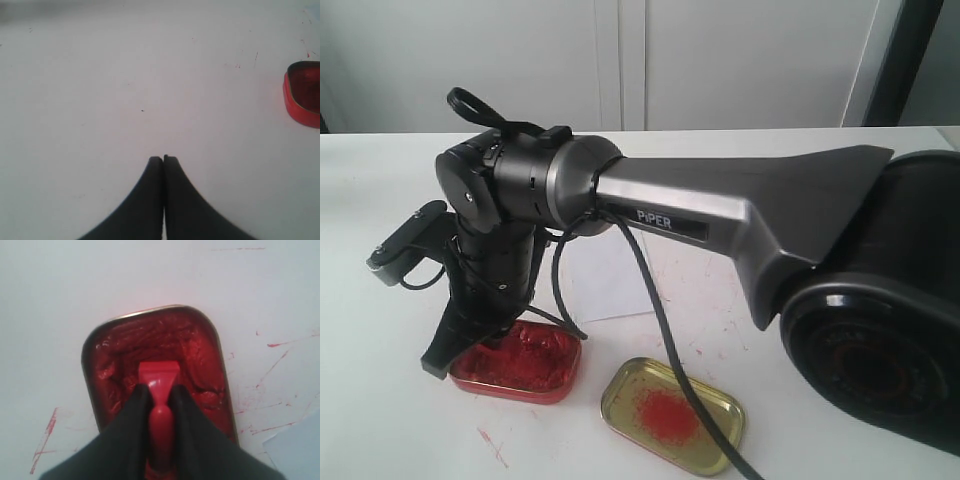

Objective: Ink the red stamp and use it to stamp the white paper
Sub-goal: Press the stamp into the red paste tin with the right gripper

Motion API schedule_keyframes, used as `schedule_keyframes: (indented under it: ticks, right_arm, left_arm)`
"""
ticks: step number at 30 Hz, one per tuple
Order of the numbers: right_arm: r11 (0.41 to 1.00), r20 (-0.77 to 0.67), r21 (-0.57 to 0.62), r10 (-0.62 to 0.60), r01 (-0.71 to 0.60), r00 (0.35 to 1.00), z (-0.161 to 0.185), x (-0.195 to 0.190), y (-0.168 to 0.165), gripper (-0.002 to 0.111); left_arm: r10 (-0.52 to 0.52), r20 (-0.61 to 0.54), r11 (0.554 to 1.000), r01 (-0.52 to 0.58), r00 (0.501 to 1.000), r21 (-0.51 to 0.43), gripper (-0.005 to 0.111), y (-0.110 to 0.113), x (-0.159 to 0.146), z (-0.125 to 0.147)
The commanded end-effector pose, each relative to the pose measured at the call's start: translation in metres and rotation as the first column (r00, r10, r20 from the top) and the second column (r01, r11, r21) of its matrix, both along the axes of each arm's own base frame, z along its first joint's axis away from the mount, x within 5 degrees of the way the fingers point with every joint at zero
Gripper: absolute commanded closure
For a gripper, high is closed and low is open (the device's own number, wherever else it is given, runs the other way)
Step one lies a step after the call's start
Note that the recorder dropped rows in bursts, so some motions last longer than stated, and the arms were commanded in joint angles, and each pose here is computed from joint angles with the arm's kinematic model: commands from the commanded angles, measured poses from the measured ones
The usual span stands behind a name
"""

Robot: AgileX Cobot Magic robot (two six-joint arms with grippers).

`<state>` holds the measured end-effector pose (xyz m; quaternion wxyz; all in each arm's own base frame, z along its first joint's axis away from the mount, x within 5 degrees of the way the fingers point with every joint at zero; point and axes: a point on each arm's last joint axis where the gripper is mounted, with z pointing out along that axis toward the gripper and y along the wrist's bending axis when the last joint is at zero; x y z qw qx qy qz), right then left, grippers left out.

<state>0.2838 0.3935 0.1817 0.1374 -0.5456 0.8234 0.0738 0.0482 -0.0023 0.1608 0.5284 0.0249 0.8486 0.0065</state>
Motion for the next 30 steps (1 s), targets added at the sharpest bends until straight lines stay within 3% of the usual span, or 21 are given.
schedule_keyframes:
  ticks: [1,11,25,30]
  right_arm:
    - [1.000,0.000,-0.006,-0.004,0.004,1.000,-0.006,0.002,0.001,0.108]
    - [0.994,-0.084,-0.113,-0.013,0.003,0.996,-0.057,0.002,0.001,0.108]
    - [0.992,-0.091,-0.123,-0.013,0.002,0.996,-0.058,0.001,0.000,0.108]
    - [0.998,-0.044,-0.061,-0.009,0.006,0.999,-0.028,0.003,0.002,0.108]
  left_arm:
    - [0.003,-0.011,1.000,-0.003,1.000,-0.006,0.107,0.000,0.000,-0.003]
    - [0.003,-0.011,1.000,-0.003,1.000,-0.006,0.107,0.000,0.000,-0.003]
    - [0.003,-0.011,1.000,-0.003,1.000,-0.006,0.107,0.000,0.000,-0.003]
    - [0.003,-0.011,1.000,-0.003,1.000,-0.006,0.107,0.000,0.000,-0.003]
